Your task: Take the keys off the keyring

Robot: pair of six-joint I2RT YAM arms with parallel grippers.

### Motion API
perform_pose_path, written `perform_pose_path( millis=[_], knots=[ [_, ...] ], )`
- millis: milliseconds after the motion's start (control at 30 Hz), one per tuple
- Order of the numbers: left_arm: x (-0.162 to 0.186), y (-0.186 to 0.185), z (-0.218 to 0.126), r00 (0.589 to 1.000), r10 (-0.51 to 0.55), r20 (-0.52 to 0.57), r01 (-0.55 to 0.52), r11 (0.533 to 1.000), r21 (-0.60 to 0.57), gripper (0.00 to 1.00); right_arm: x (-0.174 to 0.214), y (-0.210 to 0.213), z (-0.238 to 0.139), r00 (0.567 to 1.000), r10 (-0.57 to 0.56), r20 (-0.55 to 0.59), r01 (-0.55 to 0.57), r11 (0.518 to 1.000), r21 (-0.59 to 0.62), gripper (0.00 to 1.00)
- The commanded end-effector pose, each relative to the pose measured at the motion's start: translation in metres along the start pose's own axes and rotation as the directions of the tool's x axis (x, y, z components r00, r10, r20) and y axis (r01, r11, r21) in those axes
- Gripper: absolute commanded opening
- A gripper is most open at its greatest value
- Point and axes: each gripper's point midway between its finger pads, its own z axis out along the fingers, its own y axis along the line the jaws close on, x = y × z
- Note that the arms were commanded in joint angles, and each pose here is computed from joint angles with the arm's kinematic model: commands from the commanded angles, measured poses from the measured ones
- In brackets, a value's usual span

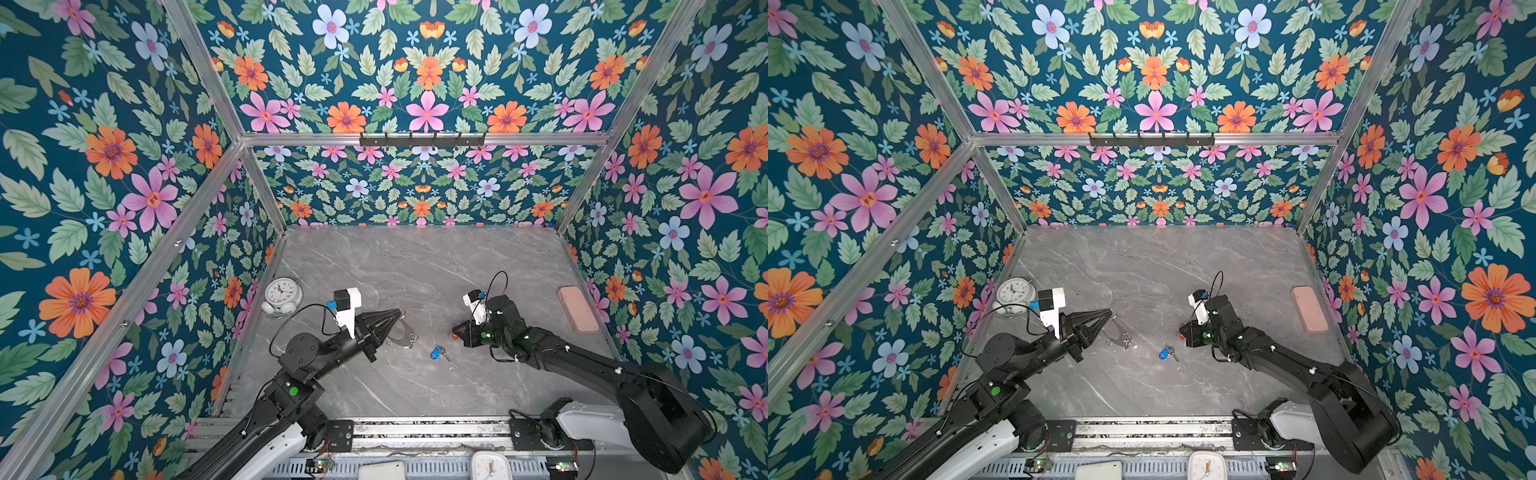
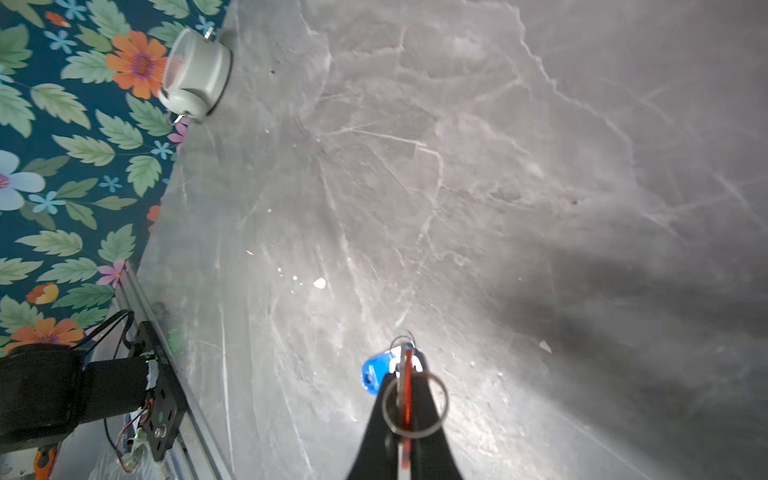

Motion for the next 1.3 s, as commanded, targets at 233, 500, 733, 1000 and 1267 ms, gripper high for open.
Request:
perform_pose_path(
  millis=[233,500,733,1000,1267],
  knots=[
    [-0.005,-0.003,0.0,1.0,0.004,0.023,-0.005,1.0,0.016,0.0,0.004,-0.018,0.024,0.996,0.084,-0.015,-0.084,0.996,0.035,0.0],
    [-0.004,-0.003,0.0,1.0,0.002,0.024,-0.002,1.0,0.019,0.0,0.01,-0.027,0.026,0.994,0.106,-0.023,-0.104,0.992,0.074,0.11],
    [-0.003,-0.002,0.001,1.0,-0.002,0.023,0.002,1.0,0.015,0.0,0.009,-0.035,0.023,0.992,0.123,-0.028,-0.118,0.984,0.135,0.31],
    [-0.004,-0.002,0.001,1.0,-0.007,0.025,0.006,1.0,0.014,0.0,-0.017,-0.023,-0.006,0.997,0.055,0.047,-0.062,0.986,0.157,0.47],
    [-0.005,0.0,0.003,1.0,-0.013,0.026,0.013,1.0,0.006,0.0,-0.073,0.057,-0.071,0.964,-0.081,0.252,0.099,0.993,-0.06,0.51]
  ],
)
